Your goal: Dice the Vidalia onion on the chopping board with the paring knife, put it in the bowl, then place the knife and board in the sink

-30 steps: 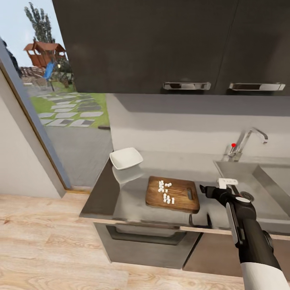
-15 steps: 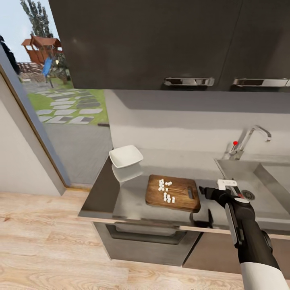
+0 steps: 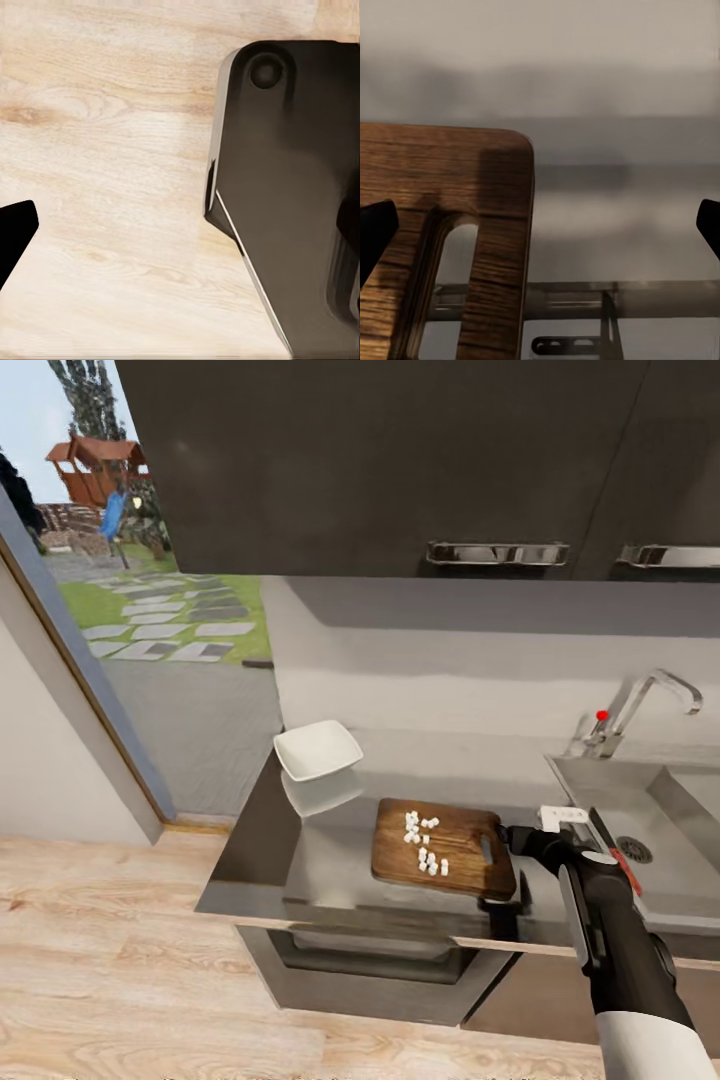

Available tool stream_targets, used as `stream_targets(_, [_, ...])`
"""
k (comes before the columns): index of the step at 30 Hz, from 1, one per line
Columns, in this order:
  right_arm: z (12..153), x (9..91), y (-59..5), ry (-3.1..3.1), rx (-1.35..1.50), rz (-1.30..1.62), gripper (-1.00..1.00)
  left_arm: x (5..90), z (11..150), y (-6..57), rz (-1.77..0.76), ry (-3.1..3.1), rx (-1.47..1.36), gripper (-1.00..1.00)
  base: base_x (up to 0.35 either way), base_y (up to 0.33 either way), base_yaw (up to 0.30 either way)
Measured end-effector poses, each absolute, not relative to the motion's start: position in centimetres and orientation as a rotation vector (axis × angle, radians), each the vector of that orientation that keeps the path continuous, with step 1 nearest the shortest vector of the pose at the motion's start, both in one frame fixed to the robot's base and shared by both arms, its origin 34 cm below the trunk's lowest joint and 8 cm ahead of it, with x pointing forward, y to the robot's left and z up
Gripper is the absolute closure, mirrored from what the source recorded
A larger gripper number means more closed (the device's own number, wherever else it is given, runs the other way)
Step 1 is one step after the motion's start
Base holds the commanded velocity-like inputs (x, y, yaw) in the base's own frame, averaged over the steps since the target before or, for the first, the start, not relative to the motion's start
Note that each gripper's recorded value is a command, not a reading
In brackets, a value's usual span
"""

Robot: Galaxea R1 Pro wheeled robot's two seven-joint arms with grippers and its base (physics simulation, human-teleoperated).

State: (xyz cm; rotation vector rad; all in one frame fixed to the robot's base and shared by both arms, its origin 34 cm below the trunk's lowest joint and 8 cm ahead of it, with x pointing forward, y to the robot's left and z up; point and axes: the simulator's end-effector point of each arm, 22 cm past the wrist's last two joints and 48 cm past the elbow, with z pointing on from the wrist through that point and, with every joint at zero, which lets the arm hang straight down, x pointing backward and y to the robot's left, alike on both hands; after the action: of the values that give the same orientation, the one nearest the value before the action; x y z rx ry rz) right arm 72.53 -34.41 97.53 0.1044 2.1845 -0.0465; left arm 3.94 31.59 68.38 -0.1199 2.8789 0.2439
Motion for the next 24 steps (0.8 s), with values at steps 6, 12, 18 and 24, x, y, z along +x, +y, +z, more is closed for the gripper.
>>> stream_targets(6, [96.9, 72.5, -34.4, 2.196, 0.105, -0.047, -1.0, 3.4, 68.4, 31.6, 0.246, 2.892, -0.119, -1.0, 0.001, 0.0, 0.0])
stream_targets(12, [96.1, 72.4, -34.4, 2.209, 0.105, -0.046, -1.0, 3.1, 68.5, 31.6, 0.247, 2.902, -0.118, -1.0, 0.0, 0.0, 0.0])
stream_targets(18, [95.5, 72.4, -34.3, 2.22, 0.104, -0.046, -1.0, 2.8, 68.6, 31.6, 0.248, 2.912, -0.115, -1.0, 0.0, -0.03, 0.0])
stream_targets(24, [94.9, 72.3, -34.3, 2.229, 0.103, -0.047, -1.0, 2.5, 68.7, 31.6, 0.249, 2.921, -0.115, -1.0, 0.0, -0.003, 0.0])
